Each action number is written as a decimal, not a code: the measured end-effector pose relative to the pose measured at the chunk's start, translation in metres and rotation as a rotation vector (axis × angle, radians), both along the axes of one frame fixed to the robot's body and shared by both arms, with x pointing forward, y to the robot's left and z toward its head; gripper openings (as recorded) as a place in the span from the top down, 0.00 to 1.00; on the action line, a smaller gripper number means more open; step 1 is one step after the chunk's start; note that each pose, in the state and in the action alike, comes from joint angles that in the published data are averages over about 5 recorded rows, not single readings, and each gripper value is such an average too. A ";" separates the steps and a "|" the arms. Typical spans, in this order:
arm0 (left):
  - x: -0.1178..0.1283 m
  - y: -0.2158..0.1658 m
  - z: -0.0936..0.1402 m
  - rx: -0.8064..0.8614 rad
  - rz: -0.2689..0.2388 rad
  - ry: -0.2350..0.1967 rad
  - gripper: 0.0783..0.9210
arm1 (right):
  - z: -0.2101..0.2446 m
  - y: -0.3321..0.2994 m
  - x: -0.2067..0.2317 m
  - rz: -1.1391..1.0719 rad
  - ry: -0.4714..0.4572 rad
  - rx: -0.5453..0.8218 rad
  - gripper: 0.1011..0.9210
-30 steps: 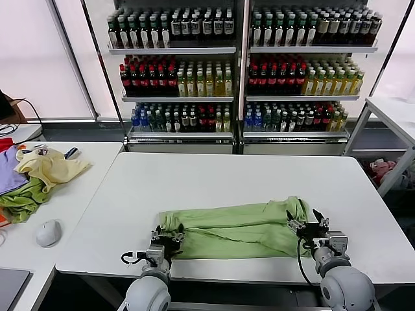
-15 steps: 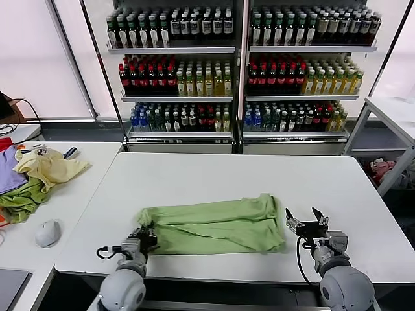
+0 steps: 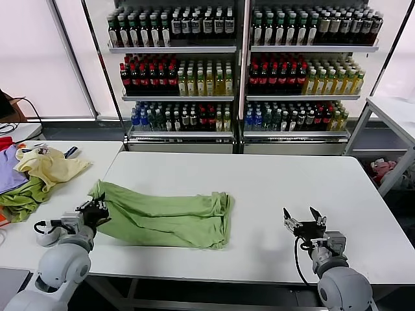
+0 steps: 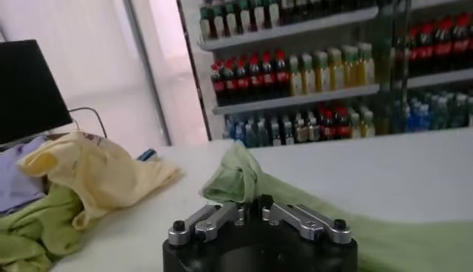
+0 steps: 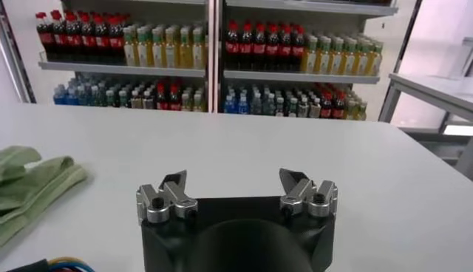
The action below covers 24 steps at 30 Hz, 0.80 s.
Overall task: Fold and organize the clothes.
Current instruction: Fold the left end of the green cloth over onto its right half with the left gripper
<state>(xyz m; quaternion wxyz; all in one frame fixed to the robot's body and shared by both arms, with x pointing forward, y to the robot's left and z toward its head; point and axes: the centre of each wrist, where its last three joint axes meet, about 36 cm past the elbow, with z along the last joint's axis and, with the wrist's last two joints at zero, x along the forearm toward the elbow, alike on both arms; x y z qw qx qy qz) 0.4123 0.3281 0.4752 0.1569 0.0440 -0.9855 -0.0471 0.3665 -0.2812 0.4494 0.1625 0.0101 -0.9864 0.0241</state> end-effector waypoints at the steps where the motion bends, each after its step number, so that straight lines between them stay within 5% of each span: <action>1: -0.002 -0.004 0.006 -0.027 -0.016 -0.006 0.91 | 0.000 0.000 0.000 0.001 0.000 0.000 0.12; 13: -0.022 -0.076 0.035 -0.453 -0.238 0.021 0.91 | -0.004 0.004 -0.003 0.007 0.009 -0.002 0.12; 24: 0.002 -0.137 0.021 -0.673 -0.328 0.091 0.91 | -0.007 0.005 -0.001 0.006 0.011 0.003 0.12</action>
